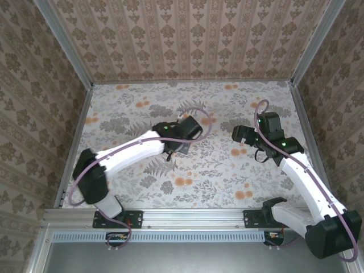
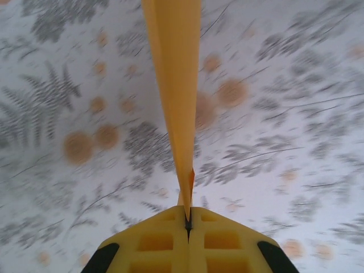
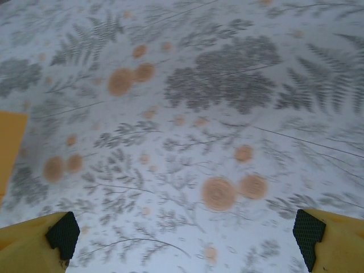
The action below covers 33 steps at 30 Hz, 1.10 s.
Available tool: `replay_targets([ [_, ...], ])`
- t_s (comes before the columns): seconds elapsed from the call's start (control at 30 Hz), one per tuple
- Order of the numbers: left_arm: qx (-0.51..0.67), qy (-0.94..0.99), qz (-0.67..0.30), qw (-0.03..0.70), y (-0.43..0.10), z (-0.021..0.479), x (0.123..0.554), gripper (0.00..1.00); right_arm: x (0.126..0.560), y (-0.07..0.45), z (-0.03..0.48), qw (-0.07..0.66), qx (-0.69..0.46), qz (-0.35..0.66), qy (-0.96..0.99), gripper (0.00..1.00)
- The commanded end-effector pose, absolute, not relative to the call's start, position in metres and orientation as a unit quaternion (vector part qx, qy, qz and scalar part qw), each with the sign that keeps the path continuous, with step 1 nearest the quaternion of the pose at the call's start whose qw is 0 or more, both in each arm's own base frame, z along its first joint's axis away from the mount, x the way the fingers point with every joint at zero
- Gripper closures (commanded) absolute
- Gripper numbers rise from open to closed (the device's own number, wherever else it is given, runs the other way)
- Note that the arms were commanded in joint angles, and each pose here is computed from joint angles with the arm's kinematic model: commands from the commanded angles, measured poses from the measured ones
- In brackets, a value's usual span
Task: Fold a paper plane with a square sheet of paper (fold left side to right side)
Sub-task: Turn over the paper at the center of the table.
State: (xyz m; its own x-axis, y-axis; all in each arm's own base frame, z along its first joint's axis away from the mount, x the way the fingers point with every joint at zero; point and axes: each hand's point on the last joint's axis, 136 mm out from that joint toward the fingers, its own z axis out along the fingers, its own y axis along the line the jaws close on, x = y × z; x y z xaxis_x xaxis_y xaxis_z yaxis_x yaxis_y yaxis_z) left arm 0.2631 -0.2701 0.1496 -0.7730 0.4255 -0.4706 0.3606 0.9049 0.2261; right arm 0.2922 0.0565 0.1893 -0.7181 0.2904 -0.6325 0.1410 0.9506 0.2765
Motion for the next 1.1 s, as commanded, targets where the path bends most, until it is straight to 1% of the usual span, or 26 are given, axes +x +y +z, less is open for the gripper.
replay_targets([
  [0.0, 0.185, 0.922, 0.228, 0.251, -0.227, 0.157, 0.263, 1.00, 0.275, 0.020, 0.189, 0.365, 0.168, 0.024, 0.915, 0.00],
  [0.1, 0.179, 0.918, 0.271, 0.226, -0.234, 0.144, 0.262, 1.00, 0.268, 0.010, 0.193, 0.371, 0.177, 0.003, 0.912, 0.00],
  [0.17, 0.181, 0.922, 0.275, 0.204, -0.243, 0.129, 0.261, 1.00, 0.264, 0.007, 0.194, 0.373, 0.178, -0.002, 0.911, 0.00],
  [0.33, 0.188, 0.949, 0.219, 0.130, -0.277, 0.081, 0.253, 1.00, 0.261, 0.007, 0.192, 0.372, 0.178, 0.000, 0.911, 0.00],
  [0.43, 0.189, 0.959, 0.183, 0.105, -0.293, 0.068, 0.252, 0.96, 0.261, 0.007, 0.192, 0.372, 0.174, 0.000, 0.912, 0.00],
  [0.6, 0.194, 0.972, 0.107, 0.080, -0.317, 0.057, 0.252, 0.80, 0.265, 0.014, 0.190, 0.366, 0.161, 0.014, 0.917, 0.00],
  [0.7, 0.191, 0.979, 0.042, 0.062, -0.334, 0.054, 0.251, 0.67, 0.268, 0.024, 0.183, 0.350, 0.149, 0.034, 0.924, 0.00],
  [0.73, 0.189, 0.980, 0.021, 0.058, -0.338, 0.055, 0.251, 0.63, 0.269, 0.029, 0.180, 0.343, 0.142, 0.044, 0.927, 0.00],
  [0.87, 0.187, 0.976, -0.080, 0.081, -0.357, 0.080, 0.255, 0.53, 0.273, 0.052, 0.171, 0.318, 0.118, 0.096, 0.936, 0.00],
  [0.97, 0.170, 0.965, -0.165, 0.112, -0.359, 0.107, 0.260, 0.45, 0.279, 0.080, 0.164, 0.290, 0.099, 0.163, 0.938, 0.08],
  [1.07, 0.135, 0.955, -0.225, 0.139, -0.339, 0.130, 0.267, 0.41, 0.287, 0.110, 0.157, 0.268, 0.087, 0.223, 0.933, 0.16],
])
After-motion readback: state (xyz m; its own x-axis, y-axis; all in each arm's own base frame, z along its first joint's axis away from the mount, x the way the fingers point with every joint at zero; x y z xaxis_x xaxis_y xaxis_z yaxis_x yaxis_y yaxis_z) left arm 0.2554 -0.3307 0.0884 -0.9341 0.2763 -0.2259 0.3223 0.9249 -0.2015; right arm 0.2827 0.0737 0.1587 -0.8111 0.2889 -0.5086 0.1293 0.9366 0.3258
